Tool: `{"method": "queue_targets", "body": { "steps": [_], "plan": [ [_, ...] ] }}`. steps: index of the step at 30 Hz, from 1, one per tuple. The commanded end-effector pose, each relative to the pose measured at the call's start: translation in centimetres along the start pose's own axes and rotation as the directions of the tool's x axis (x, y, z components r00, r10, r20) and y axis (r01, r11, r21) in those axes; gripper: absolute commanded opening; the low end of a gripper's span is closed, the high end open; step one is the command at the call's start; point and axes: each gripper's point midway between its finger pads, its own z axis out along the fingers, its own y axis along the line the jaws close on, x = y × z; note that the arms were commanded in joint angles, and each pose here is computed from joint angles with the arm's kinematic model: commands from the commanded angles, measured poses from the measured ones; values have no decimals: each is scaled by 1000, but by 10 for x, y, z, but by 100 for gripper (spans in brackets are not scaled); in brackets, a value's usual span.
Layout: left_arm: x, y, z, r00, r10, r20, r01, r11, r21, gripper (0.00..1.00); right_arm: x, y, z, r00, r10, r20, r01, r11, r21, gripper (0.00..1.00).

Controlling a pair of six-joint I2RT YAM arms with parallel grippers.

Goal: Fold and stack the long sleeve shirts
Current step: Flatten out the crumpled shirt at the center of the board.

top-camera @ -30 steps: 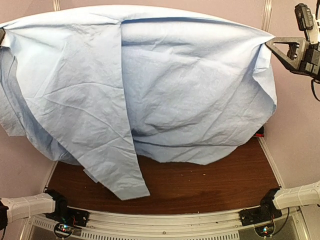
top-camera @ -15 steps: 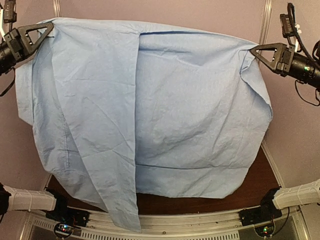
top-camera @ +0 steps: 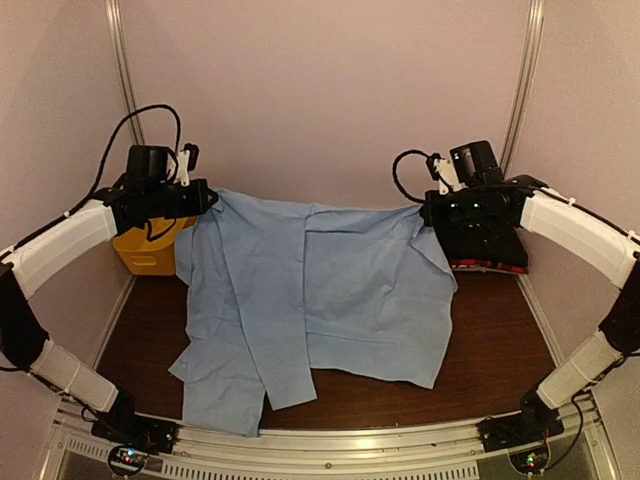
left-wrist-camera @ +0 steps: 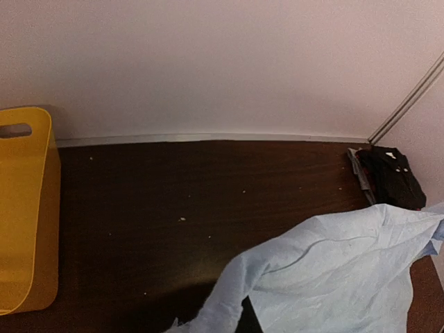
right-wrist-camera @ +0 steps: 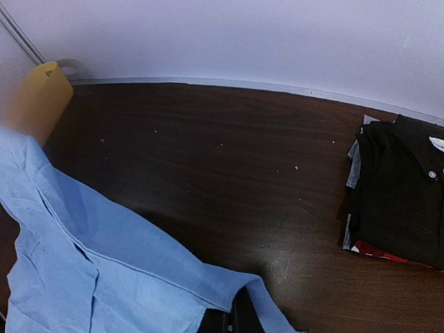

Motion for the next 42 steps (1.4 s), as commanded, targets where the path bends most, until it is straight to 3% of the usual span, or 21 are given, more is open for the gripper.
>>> {"method": "queue_targets", "body": {
  "steps": [1,8,19,21,27,32,36,38,42],
  "plan": [
    [4,51,43,995,-31,91,41,992,-119,0,-6,-24,64,997,-78,28,75,993,94,0],
    [45,73,92,997,-71,15,72,988,-134,0,24,-44,157,981,-161,-110,179,967,182,0],
    [61,97,135,997,-79,-21,73,977,-199,0,23,-80,220,955,-232,-187,288,880,377,0],
    [65,103,146,996,-86,-38,76,973,-217,0,20,-94,227,942,-257,-216,329,837,437,6],
    [69,120,168,992,-112,-58,93,958,-271,0,4,-135,239,924,-265,-276,381,711,591,39],
    [72,130,178,989,-127,-75,99,950,-297,0,-23,-156,224,930,-257,-263,368,641,674,47],
    [77,146,183,985,-154,-81,119,936,-333,0,-26,-158,207,938,-238,-252,346,643,683,49],
    [80,156,186,981,-176,-80,138,929,-345,4,-25,-150,201,946,-228,-231,325,685,652,50],
    [78,171,189,976,-206,-70,169,921,-350,28,-21,-120,184,964,-222,-147,266,795,546,53]
  ]
}}
